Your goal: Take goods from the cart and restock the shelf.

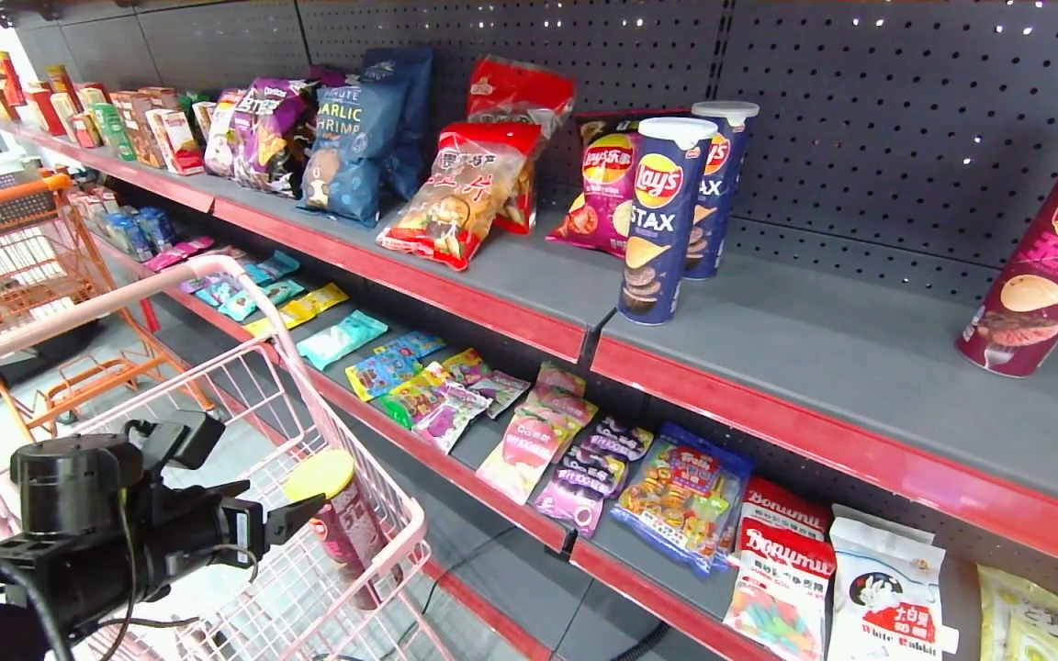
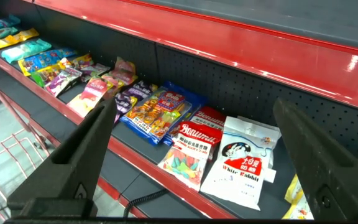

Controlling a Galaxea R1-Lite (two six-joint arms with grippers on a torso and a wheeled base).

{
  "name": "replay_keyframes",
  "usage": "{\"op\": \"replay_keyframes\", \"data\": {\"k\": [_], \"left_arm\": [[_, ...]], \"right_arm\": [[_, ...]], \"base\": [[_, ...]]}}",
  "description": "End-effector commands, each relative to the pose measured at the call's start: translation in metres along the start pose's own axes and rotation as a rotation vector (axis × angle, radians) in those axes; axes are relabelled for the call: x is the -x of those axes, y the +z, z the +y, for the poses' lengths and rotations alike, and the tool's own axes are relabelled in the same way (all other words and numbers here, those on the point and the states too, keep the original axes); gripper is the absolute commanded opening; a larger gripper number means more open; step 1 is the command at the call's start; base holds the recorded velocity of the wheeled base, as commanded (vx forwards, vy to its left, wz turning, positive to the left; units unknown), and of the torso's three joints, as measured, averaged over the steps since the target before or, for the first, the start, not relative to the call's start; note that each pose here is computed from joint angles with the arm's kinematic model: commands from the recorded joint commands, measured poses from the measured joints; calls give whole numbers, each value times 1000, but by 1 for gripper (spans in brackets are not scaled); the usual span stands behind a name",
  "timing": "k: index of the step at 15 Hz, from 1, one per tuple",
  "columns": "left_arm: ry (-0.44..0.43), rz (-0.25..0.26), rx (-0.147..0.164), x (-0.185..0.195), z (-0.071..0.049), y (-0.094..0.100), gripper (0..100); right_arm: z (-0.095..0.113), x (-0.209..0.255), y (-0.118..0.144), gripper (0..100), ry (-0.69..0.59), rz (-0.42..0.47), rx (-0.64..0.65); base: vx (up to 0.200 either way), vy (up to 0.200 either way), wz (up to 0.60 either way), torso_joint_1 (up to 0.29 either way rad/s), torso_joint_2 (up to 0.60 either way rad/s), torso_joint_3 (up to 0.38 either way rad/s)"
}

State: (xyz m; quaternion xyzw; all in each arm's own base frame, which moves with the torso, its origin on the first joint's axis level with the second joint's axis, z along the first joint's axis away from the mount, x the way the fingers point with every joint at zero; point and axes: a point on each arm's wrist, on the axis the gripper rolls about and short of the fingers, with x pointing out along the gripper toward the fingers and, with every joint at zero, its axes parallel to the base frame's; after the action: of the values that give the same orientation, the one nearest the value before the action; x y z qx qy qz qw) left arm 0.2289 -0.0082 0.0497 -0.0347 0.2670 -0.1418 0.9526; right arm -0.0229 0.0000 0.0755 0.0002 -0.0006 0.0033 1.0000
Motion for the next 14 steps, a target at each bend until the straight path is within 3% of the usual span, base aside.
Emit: {"op": "replay_keyframes", "data": {"k": [1, 3, 5, 10, 14], "left_arm": [[-15, 77, 20, -19, 5, -19, 100], [-37, 88, 15, -24, 4, -23, 100], [-55, 96, -16, -35, 5, -30, 100], [-106, 40, -60, -60, 0, -46, 100], [-110, 5, -78, -73, 0, -43, 100]], "right_arm": [[0, 0, 0, 100, 1, 1, 0], [0, 0, 0, 100, 1, 1, 0], [0, 0, 0, 100, 1, 1, 0], [0, 0, 0, 100, 1, 1, 0], [0, 0, 0, 100, 1, 1, 0]], "base": [[0, 0, 0, 0, 0, 0], [0, 0, 0, 0, 0, 0], [0, 0, 0, 0, 0, 0], [0, 0, 0, 0, 0, 0], [0, 0, 0, 0, 0, 0]]}}
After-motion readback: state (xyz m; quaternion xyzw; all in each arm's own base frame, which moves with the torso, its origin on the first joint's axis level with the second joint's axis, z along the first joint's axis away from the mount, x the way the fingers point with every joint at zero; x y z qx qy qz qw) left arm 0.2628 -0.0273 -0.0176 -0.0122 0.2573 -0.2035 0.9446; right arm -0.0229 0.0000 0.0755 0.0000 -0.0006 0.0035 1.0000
